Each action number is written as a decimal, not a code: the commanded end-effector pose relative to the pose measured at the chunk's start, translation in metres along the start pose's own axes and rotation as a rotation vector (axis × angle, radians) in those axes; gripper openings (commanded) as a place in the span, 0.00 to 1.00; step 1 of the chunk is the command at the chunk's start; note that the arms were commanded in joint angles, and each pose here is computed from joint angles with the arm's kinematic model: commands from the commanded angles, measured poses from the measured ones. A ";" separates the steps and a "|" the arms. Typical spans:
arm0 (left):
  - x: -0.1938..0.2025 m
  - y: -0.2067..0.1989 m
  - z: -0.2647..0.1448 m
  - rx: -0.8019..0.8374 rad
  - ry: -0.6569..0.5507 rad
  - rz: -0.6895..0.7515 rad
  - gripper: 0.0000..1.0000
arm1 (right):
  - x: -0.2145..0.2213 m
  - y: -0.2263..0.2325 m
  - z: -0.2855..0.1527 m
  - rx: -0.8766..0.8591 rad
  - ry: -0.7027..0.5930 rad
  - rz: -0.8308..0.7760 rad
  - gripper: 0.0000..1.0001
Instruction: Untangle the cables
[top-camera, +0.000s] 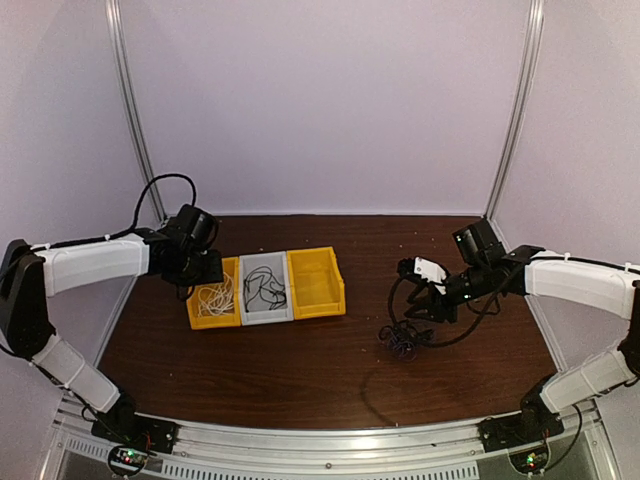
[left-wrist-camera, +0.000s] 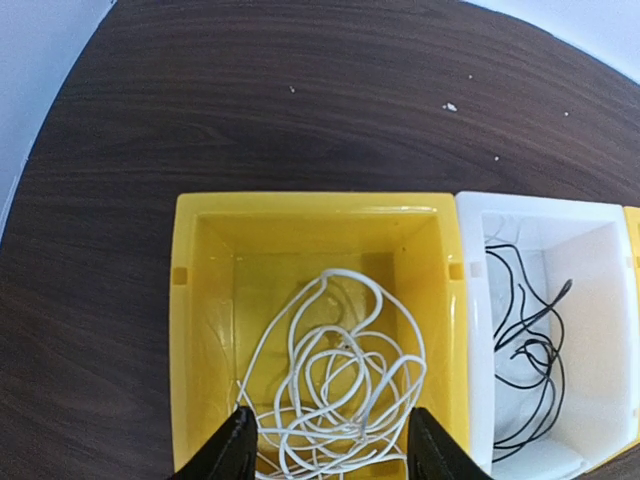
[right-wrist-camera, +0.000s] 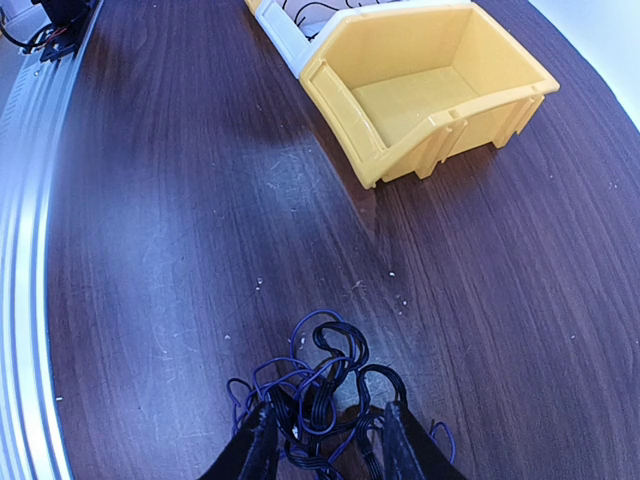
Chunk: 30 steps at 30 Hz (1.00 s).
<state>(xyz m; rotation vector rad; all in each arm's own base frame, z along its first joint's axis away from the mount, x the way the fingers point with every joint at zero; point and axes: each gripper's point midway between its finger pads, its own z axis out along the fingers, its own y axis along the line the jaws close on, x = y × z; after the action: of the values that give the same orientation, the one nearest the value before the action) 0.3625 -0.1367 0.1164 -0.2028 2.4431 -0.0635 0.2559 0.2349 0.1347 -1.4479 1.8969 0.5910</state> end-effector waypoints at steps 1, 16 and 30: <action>-0.029 -0.006 -0.027 0.031 -0.072 0.020 0.53 | 0.007 -0.001 0.003 0.007 0.023 0.003 0.37; -0.057 -0.073 -0.101 0.505 -0.241 0.165 0.49 | 0.004 -0.004 0.000 0.018 0.025 0.001 0.37; 0.007 -0.181 -0.195 1.027 -0.454 0.472 0.50 | 0.030 -0.019 -0.011 0.081 0.172 -0.012 0.32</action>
<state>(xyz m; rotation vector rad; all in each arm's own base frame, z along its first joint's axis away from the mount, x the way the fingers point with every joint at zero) 0.2842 -0.2816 0.2607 0.5678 1.9034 -0.8031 0.2673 0.2136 0.1365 -1.4348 1.9497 0.4668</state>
